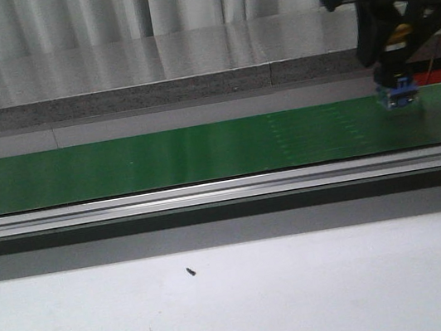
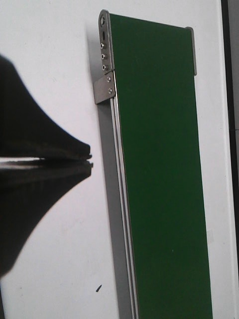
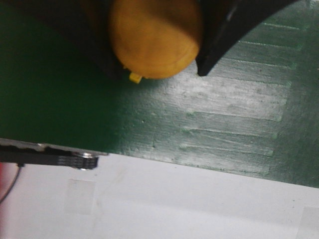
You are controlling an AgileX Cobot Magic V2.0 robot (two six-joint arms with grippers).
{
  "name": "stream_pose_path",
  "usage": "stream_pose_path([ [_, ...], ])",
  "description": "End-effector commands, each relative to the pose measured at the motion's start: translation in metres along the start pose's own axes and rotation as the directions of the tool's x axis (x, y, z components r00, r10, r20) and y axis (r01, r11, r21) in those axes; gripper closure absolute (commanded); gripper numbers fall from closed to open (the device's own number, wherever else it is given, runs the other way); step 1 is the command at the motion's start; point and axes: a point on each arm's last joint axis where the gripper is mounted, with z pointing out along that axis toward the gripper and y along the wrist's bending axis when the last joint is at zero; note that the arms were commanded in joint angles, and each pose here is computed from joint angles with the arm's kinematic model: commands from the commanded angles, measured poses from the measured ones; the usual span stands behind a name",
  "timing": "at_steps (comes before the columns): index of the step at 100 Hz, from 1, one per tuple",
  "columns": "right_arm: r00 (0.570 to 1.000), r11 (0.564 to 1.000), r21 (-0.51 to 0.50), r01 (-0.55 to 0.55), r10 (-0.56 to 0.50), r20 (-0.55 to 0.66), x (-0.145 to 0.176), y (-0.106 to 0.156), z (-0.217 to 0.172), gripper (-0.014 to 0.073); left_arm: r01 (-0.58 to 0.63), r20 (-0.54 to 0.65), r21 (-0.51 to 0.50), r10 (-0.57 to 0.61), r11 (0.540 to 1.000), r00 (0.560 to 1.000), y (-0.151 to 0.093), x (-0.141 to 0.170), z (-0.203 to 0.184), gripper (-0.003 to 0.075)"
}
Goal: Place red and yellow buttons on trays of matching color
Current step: 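Lower the yellow button into the yellow tray with the right gripper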
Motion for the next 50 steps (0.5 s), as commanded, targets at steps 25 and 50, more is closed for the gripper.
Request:
stream_pose_path([
  [25,0.984,0.983,0.128,-0.131,0.113,0.14,0.029,-0.06,-0.08,0.0496,0.008,0.086,-0.001,-0.008,1.0,0.996,-0.001,-0.012,-0.005,0.074],
  [50,0.963,0.936,0.248,-0.249,0.211,0.168,0.076,-0.098,-0.108,0.0496,0.008,0.086,-0.001,-0.008,1.0,0.996,-0.001,-0.012,-0.005,0.074],
])
